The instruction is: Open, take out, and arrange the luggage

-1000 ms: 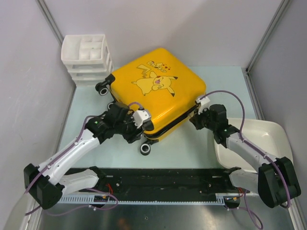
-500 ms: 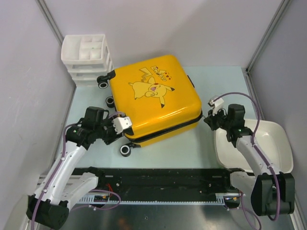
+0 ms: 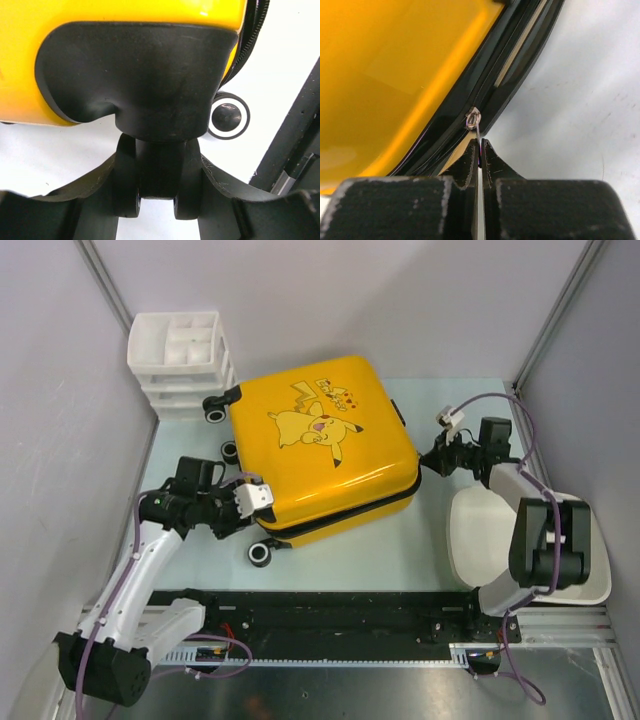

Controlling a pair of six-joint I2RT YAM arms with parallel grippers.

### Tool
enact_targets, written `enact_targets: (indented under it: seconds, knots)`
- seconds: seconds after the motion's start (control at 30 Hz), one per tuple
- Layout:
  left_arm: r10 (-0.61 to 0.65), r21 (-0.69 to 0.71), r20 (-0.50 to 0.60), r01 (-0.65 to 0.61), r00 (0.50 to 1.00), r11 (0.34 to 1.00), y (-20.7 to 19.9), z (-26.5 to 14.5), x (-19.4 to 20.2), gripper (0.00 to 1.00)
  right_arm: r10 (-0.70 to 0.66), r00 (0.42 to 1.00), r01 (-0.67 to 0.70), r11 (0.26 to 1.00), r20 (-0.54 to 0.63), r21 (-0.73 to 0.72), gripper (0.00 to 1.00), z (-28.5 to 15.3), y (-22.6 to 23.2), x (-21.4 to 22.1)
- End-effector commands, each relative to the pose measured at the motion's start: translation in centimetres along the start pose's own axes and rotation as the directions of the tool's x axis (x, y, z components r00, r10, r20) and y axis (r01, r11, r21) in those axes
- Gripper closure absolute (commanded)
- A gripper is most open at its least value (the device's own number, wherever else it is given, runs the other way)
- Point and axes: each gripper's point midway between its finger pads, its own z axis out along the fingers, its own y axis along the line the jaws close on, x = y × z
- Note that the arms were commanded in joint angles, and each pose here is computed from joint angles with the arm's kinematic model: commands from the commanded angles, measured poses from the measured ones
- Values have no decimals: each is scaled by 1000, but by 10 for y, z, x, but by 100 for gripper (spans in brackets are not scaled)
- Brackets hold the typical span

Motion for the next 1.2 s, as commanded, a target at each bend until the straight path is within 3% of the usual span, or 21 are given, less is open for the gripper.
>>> enact_targets:
  seconds: [0.0, 0.07, 0.1, 0.13, 0.23, 0.4, 0.53, 0.7, 0.77, 0.8, 0.83, 0.87, 0.9, 0.93, 1.03, 1.07, 1.1, 1.13, 1.17]
  knots:
    - [-51, -12, -97, 50, 994, 999, 17, -8, 11, 86, -180, 975, 172, 983, 128, 69, 100, 13, -49, -59]
    - [-85, -24, -78, 84, 993, 996, 27, -13, -1, 36, -194, 971, 191, 981, 139, 33, 100, 21, -46, -64]
    - [-92, -61, -49, 89, 995, 994, 42, -27, -18, 23, -186, 973, 186, 982, 134, 17, 100, 24, -42, -62]
    - [-136, -62, -35, 134, 990, 989, 48, -30, -26, 15, -181, 975, 183, 983, 129, -2, 100, 29, -38, -59]
    - [-151, -127, 100, 163, 983, 978, 69, -64, -69, 6, -158, 981, 164, 986, 110, -42, 100, 37, -30, -51]
    - [-85, -192, 280, 142, 956, 971, 87, -114, -125, 0, -140, 985, 148, 986, 97, -76, 100, 45, -21, -45]
    - [-73, -140, 338, 126, 938, 982, 98, -114, -150, 0, -129, 986, 137, 988, 104, -77, 100, 47, -19, -49]
    - [82, -113, 309, -49, 947, 992, 64, -98, -126, 0, -126, 986, 134, 989, 107, -68, 100, 46, -20, -53]
    - [-7, -122, 315, 48, 949, 991, 73, -96, -126, 0, -123, 987, 130, 990, 99, -61, 100, 46, -22, -51]
    - [-25, -178, 367, 97, 930, 979, 94, -107, -143, 0, -117, 989, 123, 990, 93, -63, 100, 46, -21, -49]
    - [-175, -129, 383, 240, 907, 962, 110, -95, -148, 0, -114, 989, 120, 991, 91, -61, 100, 46, -21, -49]
    - [-218, -155, 393, 297, 894, 942, 130, -94, -153, 0, -120, 989, 127, 988, 88, -87, 100, 52, -11, -49]
    - [-194, -230, 469, 332, 862, 915, 163, -116, -179, 0, -119, 990, 126, 987, 80, -95, 100, 53, -8, -47]
    - [-344, -181, 467, 469, 814, 865, 192, -87, -181, 0, -121, 990, 129, 986, 74, -105, 100, 56, -5, -45]
    - [-386, -290, 568, 616, 727, 733, 273, -104, -212, 2, -116, 991, 123, 984, 66, -129, 100, 62, 3, -42]
    - [-451, -283, 527, 650, 720, 705, 302, -58, -203, 3, -117, 991, 125, 983, 69, -132, 100, 63, 5, -43]
    - [-396, -354, 595, 670, 700, 653, 330, -83, -220, 2, -113, 991, 122, 983, 69, -136, 100, 64, 6, -43]
    - [-373, -384, 599, 663, 708, 642, 341, -75, -230, 1, -117, 991, 126, 982, 71, -140, 100, 64, 8, -44]
    - [-401, -424, 551, 659, 732, 621, 361, -29, -219, 0, -109, 992, 118, 982, 65, -150, 100, 65, 11, -42]
